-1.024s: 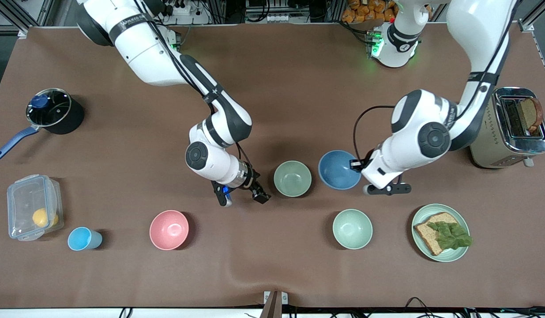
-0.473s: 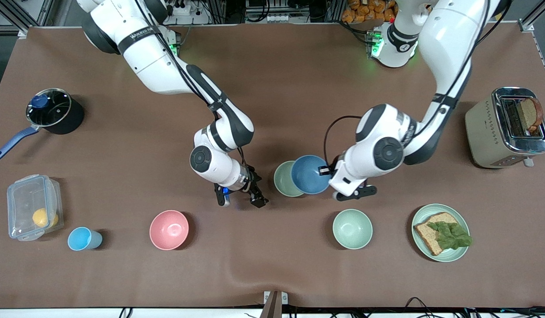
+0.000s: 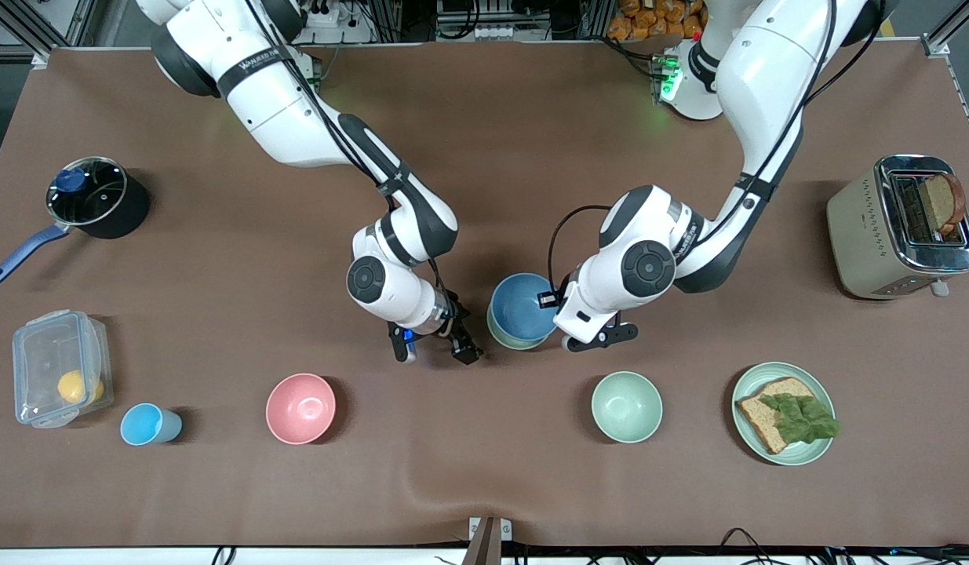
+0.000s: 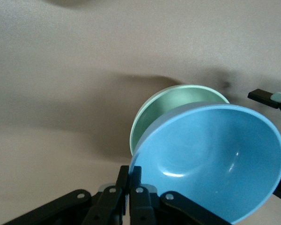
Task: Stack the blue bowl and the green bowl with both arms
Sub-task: 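Lift the blue bowl with the left gripper and lower it into the green bowl, then open both grippers and release the stacked bowls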
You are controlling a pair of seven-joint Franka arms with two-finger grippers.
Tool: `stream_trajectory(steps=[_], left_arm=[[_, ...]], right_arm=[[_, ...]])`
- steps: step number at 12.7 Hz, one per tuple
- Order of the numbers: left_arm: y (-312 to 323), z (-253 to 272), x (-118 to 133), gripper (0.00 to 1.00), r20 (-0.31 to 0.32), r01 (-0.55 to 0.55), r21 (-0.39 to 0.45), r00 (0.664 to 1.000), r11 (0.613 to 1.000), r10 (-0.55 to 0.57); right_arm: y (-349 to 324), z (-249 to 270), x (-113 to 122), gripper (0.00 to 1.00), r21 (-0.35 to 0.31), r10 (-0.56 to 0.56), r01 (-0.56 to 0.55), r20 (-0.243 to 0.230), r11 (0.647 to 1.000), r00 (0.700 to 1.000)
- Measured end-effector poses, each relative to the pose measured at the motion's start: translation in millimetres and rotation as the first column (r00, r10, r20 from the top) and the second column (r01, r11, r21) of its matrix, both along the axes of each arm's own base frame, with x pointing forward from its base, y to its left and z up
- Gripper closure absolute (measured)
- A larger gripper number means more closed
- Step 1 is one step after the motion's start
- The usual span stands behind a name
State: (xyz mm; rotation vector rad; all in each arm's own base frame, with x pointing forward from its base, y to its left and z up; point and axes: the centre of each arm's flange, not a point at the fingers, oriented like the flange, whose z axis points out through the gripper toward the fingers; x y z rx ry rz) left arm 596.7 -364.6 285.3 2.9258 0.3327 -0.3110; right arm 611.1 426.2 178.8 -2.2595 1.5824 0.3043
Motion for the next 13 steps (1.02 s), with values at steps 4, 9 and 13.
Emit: stream_trajectory(steps=[4,9,13], left_arm=[[-1,-16,-1,0.96,-0.017,-0.001,0.001,1.0,1.0,0.001],[-2,-29,-1,0.96,-0.026,-0.004,0.0,1.0,1.0,0.004],[-1,-42,2,0.96,-0.018,-0.016,-0.009,1.0,1.0,0.016]], right_arm=[[2,3,2,0.0,0.016,-0.075,0.075,0.006,0.997,0.997],[7,3,-1,0.0,0.021,-0.132,0.133,-0.018,0.991,0.991],[8,6,1,0.0,0.027,-0.163,0.164,-0.027,0.986,0.986]])
